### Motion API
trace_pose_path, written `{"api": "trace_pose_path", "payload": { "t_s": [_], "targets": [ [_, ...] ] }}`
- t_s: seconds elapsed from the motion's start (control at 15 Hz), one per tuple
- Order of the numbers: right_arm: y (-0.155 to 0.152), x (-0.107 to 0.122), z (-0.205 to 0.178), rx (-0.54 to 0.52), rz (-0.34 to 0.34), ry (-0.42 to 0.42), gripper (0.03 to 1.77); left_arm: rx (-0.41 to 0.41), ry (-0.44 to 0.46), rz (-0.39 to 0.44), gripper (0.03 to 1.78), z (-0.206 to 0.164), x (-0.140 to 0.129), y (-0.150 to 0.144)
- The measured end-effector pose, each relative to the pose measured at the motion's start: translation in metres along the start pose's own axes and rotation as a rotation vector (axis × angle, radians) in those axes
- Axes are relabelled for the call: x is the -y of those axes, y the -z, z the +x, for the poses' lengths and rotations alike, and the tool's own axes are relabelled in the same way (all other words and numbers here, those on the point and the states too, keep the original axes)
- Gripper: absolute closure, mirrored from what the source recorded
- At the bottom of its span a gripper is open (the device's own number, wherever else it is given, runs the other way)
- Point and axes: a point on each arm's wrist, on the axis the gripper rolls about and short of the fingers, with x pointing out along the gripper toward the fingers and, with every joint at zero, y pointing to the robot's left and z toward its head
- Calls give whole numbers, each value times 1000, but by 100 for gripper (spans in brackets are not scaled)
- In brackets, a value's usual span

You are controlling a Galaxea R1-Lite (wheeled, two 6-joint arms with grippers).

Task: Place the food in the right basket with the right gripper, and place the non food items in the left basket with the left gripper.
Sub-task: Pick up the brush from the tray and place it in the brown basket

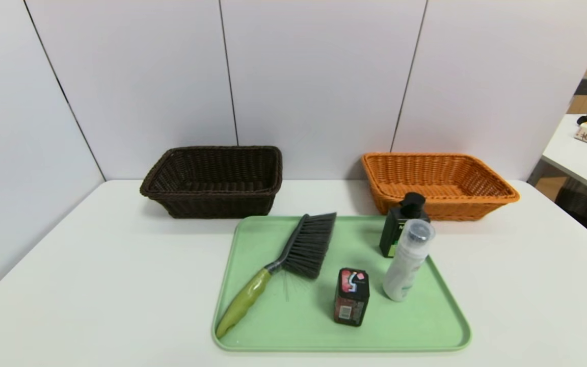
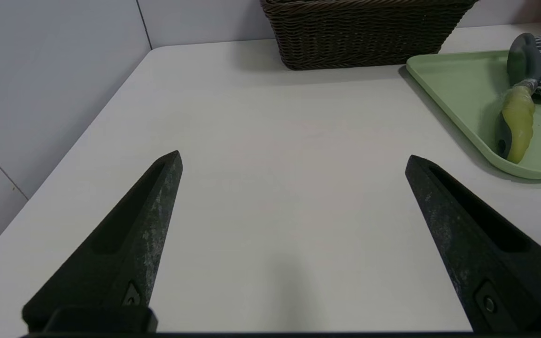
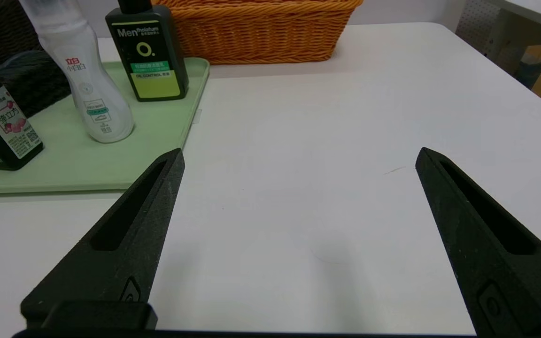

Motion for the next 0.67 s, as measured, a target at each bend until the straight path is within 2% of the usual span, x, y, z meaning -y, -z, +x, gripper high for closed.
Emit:
{"api": "trace_pose_path", "payload": {
  "t_s": [0.67],
  "targets": [
    [0, 0, 0, 0, 0, 0, 10, -1, -7, -13, 12, 0, 0, 0]
  ]
}}
